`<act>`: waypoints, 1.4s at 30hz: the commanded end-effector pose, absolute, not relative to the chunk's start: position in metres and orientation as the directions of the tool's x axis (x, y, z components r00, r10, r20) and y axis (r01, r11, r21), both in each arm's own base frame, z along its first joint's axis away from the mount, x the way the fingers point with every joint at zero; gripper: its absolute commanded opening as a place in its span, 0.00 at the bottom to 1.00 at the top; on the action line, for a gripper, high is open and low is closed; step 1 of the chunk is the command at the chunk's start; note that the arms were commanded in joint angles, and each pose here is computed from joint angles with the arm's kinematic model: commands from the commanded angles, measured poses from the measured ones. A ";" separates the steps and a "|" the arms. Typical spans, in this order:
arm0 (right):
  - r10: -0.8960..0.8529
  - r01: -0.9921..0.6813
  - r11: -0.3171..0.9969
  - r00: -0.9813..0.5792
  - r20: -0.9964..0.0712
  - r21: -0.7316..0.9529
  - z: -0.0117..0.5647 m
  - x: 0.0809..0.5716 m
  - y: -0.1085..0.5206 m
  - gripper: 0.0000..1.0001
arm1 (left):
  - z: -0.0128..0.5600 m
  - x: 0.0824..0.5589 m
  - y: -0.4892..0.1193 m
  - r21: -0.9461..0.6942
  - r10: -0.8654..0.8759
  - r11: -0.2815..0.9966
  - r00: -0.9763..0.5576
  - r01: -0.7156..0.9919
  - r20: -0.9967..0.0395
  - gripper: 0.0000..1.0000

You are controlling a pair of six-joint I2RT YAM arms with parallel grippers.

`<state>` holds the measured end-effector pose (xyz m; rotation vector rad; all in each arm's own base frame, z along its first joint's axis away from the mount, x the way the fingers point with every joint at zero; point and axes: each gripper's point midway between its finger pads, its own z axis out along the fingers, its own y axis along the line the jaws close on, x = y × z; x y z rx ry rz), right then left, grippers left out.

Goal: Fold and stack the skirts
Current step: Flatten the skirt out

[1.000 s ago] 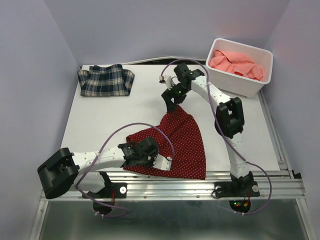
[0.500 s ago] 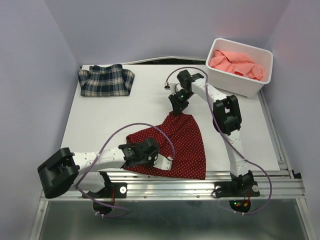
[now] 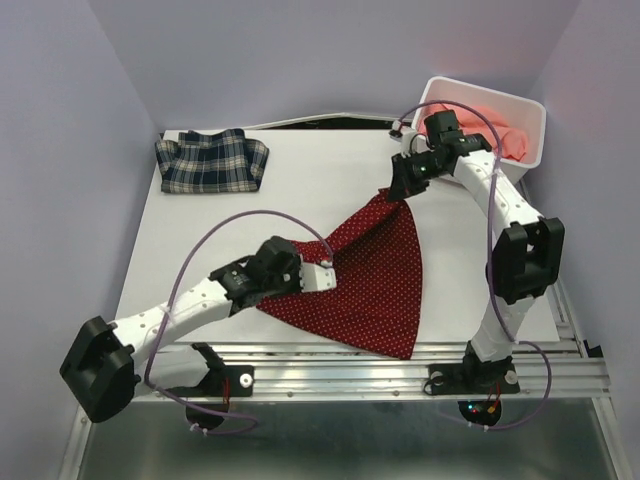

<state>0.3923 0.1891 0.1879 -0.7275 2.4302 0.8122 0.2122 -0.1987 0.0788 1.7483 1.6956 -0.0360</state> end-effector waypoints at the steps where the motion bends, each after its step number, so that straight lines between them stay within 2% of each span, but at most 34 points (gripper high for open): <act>1: -0.257 -0.562 0.722 -0.760 -0.597 0.405 0.175 0.401 0.183 0.06 | 0.123 0.229 -0.186 0.405 0.816 0.233 0.049 0.884 -0.576 0.00; 7: -0.135 -0.472 0.787 -0.760 -0.635 0.398 0.163 0.433 0.180 0.11 | 0.169 0.288 -0.185 0.447 0.760 0.390 -0.007 0.805 -0.650 0.00; 11: -0.009 -0.358 0.874 -0.687 -0.726 0.328 0.176 0.486 0.160 0.11 | 0.181 0.363 -0.184 0.419 0.707 0.539 -0.123 0.731 -0.696 0.00; 12: 0.026 -0.344 0.887 -0.629 -0.777 0.308 0.190 0.506 0.158 0.11 | 0.188 0.397 -0.191 0.409 0.685 0.574 -0.143 0.709 -0.714 0.00; 14: 0.040 -0.298 0.921 -0.567 -0.822 0.250 0.195 0.528 0.147 0.38 | 0.193 0.439 -0.181 0.382 0.647 0.644 -0.206 0.663 -0.734 0.00; 15: 0.048 -0.302 0.925 -0.510 -0.859 0.231 0.207 0.542 0.147 0.59 | 0.198 0.476 -0.185 0.375 0.620 0.684 -0.229 0.625 -0.750 0.02; 16: 0.059 -0.257 0.943 -0.492 -0.869 0.209 0.204 0.551 0.139 0.83 | 0.203 0.496 -0.181 0.381 0.606 0.714 -0.246 0.587 -0.756 0.09; 17: 0.059 -0.245 0.950 -0.471 -0.880 0.195 0.207 0.557 0.136 0.86 | 0.210 0.528 -0.186 0.383 0.585 0.740 -0.248 0.553 -0.772 0.19; 18: 0.055 -0.233 0.956 -0.456 -0.889 0.178 0.210 0.562 0.133 0.92 | 0.205 0.538 -0.177 0.347 0.560 0.765 -0.296 0.542 -0.774 0.46; 19: 0.052 -0.217 0.962 -0.455 -0.889 0.167 0.208 0.564 0.130 0.98 | 0.207 0.547 -0.174 0.340 0.554 0.774 -0.312 0.533 -0.771 0.57; 20: 0.015 -0.209 0.970 -0.458 -0.889 0.124 0.206 0.562 0.123 1.00 | 0.204 0.553 -0.170 0.327 0.555 0.778 -0.341 0.537 -0.759 0.71; 22: -0.019 -0.238 0.965 -0.485 -0.874 0.112 0.200 0.550 0.124 1.00 | 0.216 0.542 -0.163 0.322 0.556 0.768 -0.328 0.554 -0.764 0.75; 24: -0.114 -0.337 0.939 -0.487 -0.866 0.066 0.202 0.530 0.128 1.00 | 0.192 0.519 -0.153 0.314 0.574 0.755 -0.347 0.576 -0.742 0.75; 27: -0.185 -0.473 0.870 -0.575 -0.797 0.140 0.181 0.489 0.146 0.98 | 0.171 0.468 -0.146 0.316 0.627 0.690 -0.320 0.651 -0.710 0.75; 30: -0.306 -0.592 0.775 -0.657 -0.689 0.220 0.151 0.440 0.174 0.87 | 0.147 0.418 -0.146 0.241 0.652 0.631 -0.335 0.737 -0.680 0.70; 31: -0.356 -0.624 0.746 -0.670 -0.652 0.233 0.136 0.428 0.180 0.85 | 0.141 0.405 -0.148 0.209 0.653 0.614 -0.341 0.761 -0.676 0.65; 33: -0.432 -0.649 0.713 -0.705 -0.563 0.265 0.106 0.395 0.191 0.78 | 0.125 0.376 -0.151 0.148 0.667 0.568 -0.348 0.809 -0.658 0.58; 38: -0.518 -0.658 0.689 -0.740 -0.429 0.303 0.055 0.350 0.200 0.63 | 0.087 0.318 -0.154 0.032 0.729 0.449 -0.345 0.893 -0.591 0.44; 42: -0.571 -0.662 0.680 -0.748 -0.338 0.315 0.023 0.323 0.197 0.61 | 0.068 0.280 -0.155 0.012 0.796 0.317 -0.260 0.948 -0.547 0.36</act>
